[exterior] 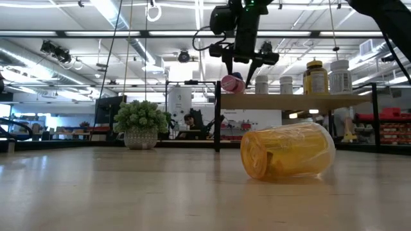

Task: Pick and place medicine bottles onto shelf by color
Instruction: Put the pink medicine bottle on the shelf

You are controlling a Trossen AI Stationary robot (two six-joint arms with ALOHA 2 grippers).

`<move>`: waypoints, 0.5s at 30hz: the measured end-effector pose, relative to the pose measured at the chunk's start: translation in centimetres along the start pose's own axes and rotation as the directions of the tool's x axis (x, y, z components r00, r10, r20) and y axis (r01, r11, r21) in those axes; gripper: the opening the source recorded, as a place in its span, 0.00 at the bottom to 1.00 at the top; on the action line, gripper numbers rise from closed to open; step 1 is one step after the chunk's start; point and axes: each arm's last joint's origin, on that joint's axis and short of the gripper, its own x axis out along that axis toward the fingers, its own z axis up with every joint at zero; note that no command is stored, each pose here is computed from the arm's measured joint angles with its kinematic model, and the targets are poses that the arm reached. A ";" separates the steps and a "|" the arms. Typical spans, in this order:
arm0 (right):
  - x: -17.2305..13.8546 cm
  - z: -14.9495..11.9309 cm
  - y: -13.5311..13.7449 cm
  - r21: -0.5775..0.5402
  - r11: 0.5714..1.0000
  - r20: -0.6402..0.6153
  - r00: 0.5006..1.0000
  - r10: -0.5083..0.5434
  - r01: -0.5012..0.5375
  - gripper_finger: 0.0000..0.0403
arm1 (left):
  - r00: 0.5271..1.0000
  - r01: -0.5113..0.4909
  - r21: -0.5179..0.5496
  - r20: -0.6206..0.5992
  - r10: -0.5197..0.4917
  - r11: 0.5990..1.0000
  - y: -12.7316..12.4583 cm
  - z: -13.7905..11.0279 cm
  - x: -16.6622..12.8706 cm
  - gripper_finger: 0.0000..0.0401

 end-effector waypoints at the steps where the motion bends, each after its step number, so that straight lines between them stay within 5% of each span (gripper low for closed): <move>1: -0.2 0.0 0.1 -0.005 1.000 0.004 1.000 0.008 -0.008 0.50 | 1.000 0.000 0.001 0.000 0.000 1.000 0.0 0.0 0.0 0.45; 8: -3.0 -0.8 0.8 -0.108 0.993 0.102 0.994 0.048 -0.037 0.50 | 1.000 0.000 0.000 0.000 0.000 1.000 0.0 0.0 0.0 0.45; 15: -6.6 -4.1 1.3 -0.281 0.956 0.385 0.922 0.034 0.082 0.50 | 1.000 0.000 0.002 0.000 0.000 1.000 0.0 0.0 0.0 0.44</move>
